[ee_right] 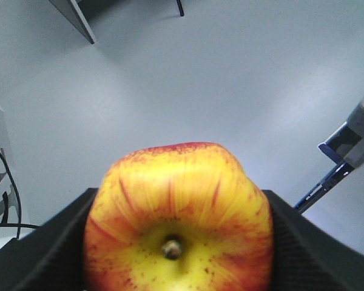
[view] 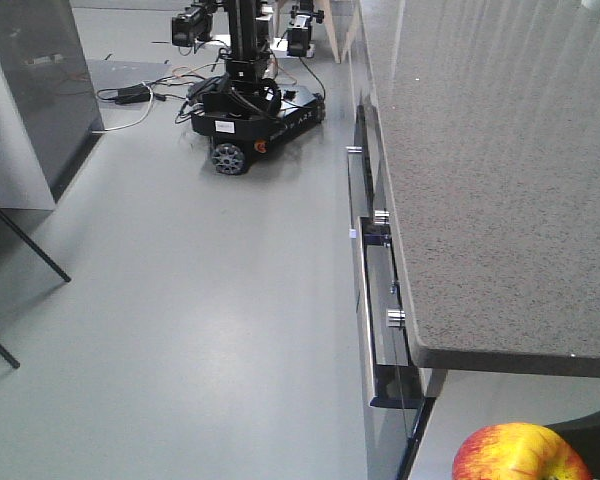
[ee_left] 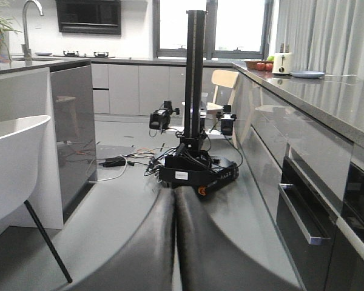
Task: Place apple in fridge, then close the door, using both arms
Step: 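Drive the base away from the counter holding the apple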
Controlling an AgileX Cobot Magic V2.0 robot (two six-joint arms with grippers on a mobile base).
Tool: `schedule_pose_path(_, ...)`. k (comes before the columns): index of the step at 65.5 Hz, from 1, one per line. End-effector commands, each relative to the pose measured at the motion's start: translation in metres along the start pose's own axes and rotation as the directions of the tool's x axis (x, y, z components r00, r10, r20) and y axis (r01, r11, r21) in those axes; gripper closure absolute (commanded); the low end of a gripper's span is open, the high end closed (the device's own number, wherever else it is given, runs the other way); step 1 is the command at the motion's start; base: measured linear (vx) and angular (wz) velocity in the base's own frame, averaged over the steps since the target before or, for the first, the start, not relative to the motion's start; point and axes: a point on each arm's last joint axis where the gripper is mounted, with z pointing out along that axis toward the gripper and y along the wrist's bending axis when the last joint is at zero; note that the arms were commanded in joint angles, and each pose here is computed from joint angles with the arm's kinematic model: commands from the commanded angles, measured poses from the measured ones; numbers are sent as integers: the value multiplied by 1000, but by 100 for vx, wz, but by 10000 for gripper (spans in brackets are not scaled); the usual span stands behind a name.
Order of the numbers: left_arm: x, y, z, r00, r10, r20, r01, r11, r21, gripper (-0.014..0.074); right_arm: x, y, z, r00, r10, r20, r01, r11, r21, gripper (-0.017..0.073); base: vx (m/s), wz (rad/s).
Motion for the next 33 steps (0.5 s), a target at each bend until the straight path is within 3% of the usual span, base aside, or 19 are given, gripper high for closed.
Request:
schedule_pose_path(1,2,1,0,998,-8,60,8,1000,0,599,-11,1,-6,997,-2,83,2,1000,0,492,0,12)
schedule_pose_path(33,2,1,0,998,-8,60,8,1000,0,599,-11,1,-6,997,-2,83,2,1000,0,492,-1,20)
